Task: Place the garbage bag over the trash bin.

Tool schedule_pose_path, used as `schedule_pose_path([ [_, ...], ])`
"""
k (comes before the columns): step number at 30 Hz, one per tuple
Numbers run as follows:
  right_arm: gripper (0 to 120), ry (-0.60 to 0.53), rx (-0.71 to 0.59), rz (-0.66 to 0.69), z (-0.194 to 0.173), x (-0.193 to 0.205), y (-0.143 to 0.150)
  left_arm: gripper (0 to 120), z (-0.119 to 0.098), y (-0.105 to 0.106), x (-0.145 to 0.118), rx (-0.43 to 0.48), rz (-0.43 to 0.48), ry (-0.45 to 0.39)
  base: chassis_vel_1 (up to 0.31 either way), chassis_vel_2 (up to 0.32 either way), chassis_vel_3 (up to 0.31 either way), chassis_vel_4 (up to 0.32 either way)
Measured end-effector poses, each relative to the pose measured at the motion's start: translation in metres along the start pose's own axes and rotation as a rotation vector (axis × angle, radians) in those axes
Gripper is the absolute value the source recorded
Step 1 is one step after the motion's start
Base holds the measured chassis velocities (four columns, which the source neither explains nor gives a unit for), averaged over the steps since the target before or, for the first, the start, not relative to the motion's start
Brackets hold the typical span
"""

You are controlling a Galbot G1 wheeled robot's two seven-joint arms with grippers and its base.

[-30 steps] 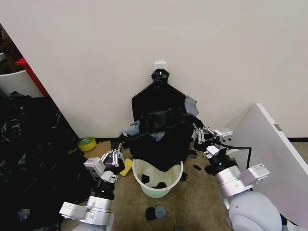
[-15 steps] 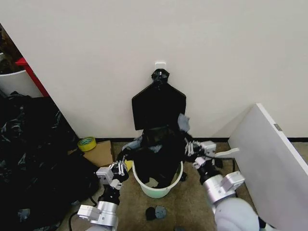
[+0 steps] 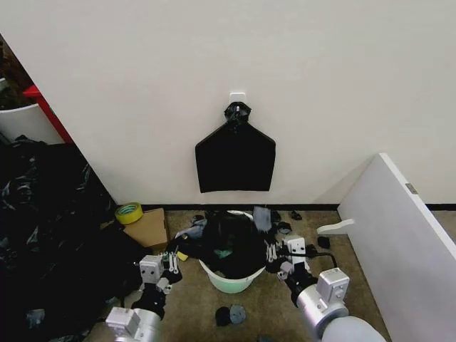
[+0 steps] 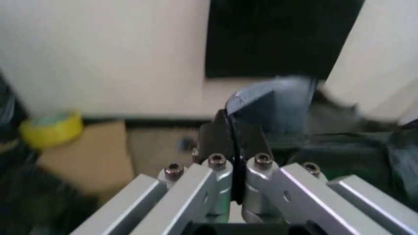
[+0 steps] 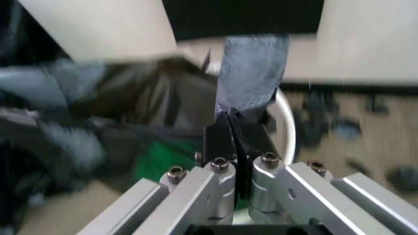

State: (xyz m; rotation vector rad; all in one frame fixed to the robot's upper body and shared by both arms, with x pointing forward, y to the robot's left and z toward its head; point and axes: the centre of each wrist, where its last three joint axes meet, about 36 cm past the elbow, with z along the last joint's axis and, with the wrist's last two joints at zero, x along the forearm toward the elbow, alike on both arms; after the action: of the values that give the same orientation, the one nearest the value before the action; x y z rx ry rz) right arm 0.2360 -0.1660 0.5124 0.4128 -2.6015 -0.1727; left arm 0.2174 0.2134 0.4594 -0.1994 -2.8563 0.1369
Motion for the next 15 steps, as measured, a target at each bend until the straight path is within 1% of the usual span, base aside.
schedule_pose_path([
  [4,0,0.078,0.0,0.001,0.005,0.008,0.003,0,-0.018,-0.004,0.009,0.016,-0.019,0.156,0.0,0.0,0.0,0.0],
  [5,0,0.088,0.003,-0.001,0.006,0.009,0.003,0,-0.021,-0.005,0.011,0.024,-0.016,0.182,0.0,0.0,0.0,0.0],
  [6,0,0.088,0.003,-0.001,0.006,0.009,0.003,0,-0.021,-0.005,0.011,0.024,-0.016,0.182,0.0,0.0,0.0,0.0],
  [8,0,0.101,0.008,-0.007,0.008,0.011,0.003,0,-0.028,-0.007,0.014,0.034,-0.007,0.222,0.0,0.0,0.0,0.0],
  [10,0,0.114,0.01,-0.018,0.01,0.012,0.004,0,-0.032,-0.006,0.014,0.038,0.003,0.236,0.0,0.0,0.0,0.0],
  [13,0,0.138,0.012,-0.03,0.011,0.012,0.005,0,-0.034,-0.006,0.013,0.038,0.006,0.253,0.0,0.0,0.0,0.0],
  [15,0,0.163,0.026,-0.039,0.012,0.013,0.005,0,-0.035,-0.006,0.012,0.03,0.003,0.287,0.0,0.0,0.0,0.0],
])
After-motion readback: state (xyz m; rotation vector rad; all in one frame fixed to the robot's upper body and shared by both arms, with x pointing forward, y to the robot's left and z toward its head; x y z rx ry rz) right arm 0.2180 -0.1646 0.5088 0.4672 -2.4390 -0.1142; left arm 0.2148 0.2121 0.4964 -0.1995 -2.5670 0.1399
